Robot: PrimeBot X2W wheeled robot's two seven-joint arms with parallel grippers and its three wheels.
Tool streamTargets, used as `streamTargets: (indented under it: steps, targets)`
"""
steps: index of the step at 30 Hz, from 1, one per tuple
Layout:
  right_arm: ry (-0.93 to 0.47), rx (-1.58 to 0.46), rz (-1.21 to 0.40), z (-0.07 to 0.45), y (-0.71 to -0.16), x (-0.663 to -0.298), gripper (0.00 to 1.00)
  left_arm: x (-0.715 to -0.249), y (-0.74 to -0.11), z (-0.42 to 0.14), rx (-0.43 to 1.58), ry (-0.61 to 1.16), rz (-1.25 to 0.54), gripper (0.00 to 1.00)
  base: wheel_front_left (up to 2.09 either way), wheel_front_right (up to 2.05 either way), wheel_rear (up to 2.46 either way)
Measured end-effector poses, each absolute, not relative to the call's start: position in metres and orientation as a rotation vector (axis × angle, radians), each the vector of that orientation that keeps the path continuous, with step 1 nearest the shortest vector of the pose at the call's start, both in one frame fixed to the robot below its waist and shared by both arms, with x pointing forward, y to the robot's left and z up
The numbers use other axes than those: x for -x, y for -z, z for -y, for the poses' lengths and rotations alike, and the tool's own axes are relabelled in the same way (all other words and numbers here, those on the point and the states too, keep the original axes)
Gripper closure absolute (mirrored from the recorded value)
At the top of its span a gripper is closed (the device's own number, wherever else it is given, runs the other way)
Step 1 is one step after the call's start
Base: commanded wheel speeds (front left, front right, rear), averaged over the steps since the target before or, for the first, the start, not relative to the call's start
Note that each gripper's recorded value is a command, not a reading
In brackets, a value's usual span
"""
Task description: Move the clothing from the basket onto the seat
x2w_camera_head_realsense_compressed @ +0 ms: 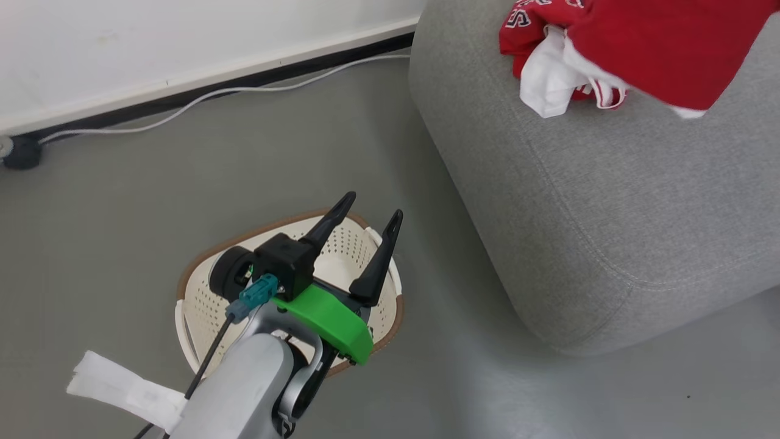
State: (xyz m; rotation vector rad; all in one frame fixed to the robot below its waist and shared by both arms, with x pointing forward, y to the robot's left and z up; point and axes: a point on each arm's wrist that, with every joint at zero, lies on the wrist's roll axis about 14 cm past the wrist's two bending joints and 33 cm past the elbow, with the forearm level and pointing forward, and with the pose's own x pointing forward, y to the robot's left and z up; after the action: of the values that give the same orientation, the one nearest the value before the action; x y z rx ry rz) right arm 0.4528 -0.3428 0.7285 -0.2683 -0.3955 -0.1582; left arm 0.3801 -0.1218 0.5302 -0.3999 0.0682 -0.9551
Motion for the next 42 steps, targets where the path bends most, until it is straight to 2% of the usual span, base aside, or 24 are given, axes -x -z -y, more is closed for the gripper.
streamTargets:
  steps: [6, 10, 21, 26, 30, 35, 42]
  targets:
    - [0.205, 0.314, 0.425, 0.359, -0.762, -0.489, 1.00, -0.402, -0.529, 0.112, 0.405, 0.929, -0.053, 0.00, 0.00, 0.00, 0.00]
    - [0.232, 0.314, 0.397, 0.368, -0.758, -0.516, 1.00, -0.413, -0.521, 0.104, 0.390, 0.907, -0.055, 0.00, 0.00, 0.00, 0.00]
    - [0.274, 0.325, 0.274, 0.379, -0.696, -0.588, 1.00, -0.448, -0.479, 0.074, 0.388, 0.802, -0.120, 0.00, 0.00, 0.00, 0.00]
    - [0.311, 0.290, 0.182, 0.387, -0.635, -0.610, 1.00, -0.461, -0.453, 0.062, 0.380, 0.763, -0.168, 0.00, 0.00, 0.00, 0.00]
    - [0.319, 0.236, -0.008, 0.388, -0.538, -0.609, 1.00, -0.468, -0.432, 0.056, 0.356, 0.745, -0.198, 0.00, 0.00, 0.00, 0.00]
    - [0.345, 0.146, -0.212, 0.380, -0.430, -0.579, 1.00, -0.472, -0.408, 0.053, 0.357, 0.736, -0.243, 0.00, 0.00, 0.00, 0.00]
    - [0.410, 0.125, -0.231, 0.397, -0.413, -0.552, 1.00, -0.472, -0.401, 0.062, 0.372, 0.758, -0.254, 0.00, 0.00, 0.00, 0.00]
